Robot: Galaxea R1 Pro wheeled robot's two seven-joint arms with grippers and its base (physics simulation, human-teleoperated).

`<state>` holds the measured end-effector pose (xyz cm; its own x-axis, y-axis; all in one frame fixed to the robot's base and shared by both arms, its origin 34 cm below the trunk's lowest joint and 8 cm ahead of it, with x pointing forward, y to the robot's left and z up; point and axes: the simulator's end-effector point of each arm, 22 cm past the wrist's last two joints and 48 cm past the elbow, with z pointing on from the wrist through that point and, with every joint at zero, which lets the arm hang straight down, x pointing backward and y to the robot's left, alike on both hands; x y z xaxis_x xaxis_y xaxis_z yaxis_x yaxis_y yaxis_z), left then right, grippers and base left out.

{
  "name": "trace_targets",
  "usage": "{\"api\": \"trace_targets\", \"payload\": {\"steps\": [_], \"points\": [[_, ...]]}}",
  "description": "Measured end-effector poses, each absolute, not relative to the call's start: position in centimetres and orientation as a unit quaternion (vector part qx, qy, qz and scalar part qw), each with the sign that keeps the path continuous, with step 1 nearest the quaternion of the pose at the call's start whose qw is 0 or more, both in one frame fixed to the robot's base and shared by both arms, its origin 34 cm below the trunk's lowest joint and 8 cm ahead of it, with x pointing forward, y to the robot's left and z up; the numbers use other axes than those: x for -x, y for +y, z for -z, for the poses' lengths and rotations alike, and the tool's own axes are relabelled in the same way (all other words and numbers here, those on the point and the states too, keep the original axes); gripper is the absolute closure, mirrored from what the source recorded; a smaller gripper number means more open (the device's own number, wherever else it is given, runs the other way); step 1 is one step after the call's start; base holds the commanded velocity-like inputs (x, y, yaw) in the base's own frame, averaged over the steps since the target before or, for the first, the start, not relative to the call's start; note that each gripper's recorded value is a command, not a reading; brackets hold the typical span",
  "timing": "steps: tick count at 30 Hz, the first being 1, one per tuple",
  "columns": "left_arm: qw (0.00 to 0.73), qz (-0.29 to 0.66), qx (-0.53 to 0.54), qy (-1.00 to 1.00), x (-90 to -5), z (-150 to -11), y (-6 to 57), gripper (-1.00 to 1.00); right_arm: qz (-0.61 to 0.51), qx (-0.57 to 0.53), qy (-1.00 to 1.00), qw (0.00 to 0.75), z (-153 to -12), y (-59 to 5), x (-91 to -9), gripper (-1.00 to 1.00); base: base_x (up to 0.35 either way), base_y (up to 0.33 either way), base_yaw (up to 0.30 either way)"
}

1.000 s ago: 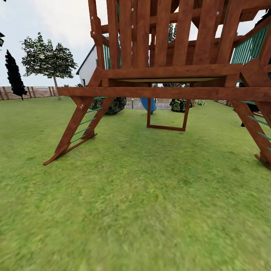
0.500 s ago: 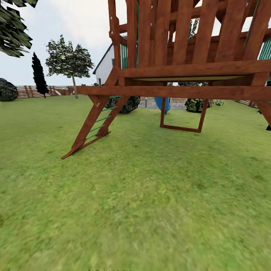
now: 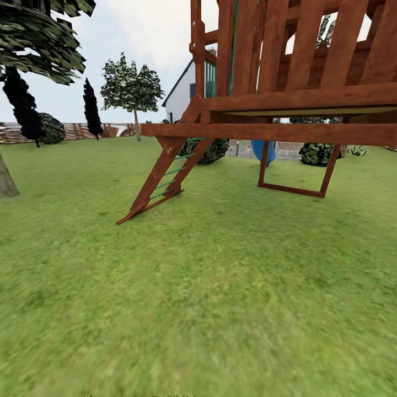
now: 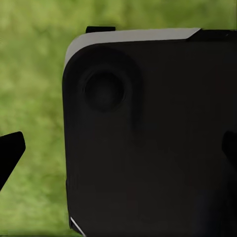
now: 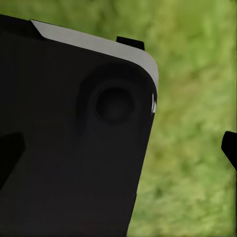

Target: Take the three Easter eggs out of the wicker basket on the lawn in the garden, then place them on the lawn next to a single tree (choose any tree) so that all three eggs are next to the same tree and none are left in the basket.

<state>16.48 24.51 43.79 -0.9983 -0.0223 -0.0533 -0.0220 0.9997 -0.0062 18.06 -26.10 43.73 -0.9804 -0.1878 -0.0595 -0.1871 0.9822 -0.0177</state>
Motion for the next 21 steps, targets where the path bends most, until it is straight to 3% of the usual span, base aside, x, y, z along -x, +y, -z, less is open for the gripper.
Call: {"api": "trace_targets", "payload": {"steps": [21], "points": [[0.017,0.003,0.011,1.000,-15.71,-43.74,24.51,-1.00,0.007,0.093,0.995,0.020,-43.66,-26.25,-17.30,-1.00,0.000,0.000,0.269]]}}
